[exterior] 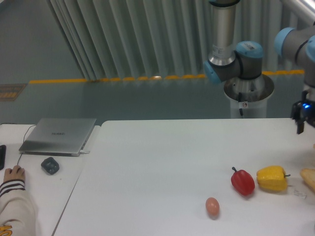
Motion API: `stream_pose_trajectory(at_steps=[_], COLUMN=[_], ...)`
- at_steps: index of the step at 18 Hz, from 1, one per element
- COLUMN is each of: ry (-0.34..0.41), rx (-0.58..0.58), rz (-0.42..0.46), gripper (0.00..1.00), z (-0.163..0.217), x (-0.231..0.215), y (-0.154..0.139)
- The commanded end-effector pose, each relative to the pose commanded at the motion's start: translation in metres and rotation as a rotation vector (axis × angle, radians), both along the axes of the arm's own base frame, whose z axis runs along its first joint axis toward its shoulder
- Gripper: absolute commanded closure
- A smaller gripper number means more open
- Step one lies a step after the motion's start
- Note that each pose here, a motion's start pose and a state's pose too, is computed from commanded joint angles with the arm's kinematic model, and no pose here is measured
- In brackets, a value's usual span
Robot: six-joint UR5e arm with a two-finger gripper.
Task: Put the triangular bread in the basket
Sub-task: 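Lower the gripper toward the tan triangular bread beside the yellow pepper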
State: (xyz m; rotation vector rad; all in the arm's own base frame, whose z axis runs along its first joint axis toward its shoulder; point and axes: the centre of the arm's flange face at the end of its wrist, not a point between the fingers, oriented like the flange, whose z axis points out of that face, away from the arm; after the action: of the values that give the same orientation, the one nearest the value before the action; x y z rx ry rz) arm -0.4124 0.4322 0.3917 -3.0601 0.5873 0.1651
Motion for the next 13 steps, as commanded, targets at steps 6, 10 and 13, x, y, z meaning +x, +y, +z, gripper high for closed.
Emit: stream_pose_trajectory(at_steps=[6, 10, 13], ry=[0.025, 0.030, 0.036], rx=[-0.074, -0.114, -0.117], rz=[0.001, 0.000, 0.001], gripper=[0.00, 0.00, 0.00], z=[-0.036, -0.052, -0.064], x=[-0.017, -0.022, -0.027], y=[0.004, 0.007, 0.011])
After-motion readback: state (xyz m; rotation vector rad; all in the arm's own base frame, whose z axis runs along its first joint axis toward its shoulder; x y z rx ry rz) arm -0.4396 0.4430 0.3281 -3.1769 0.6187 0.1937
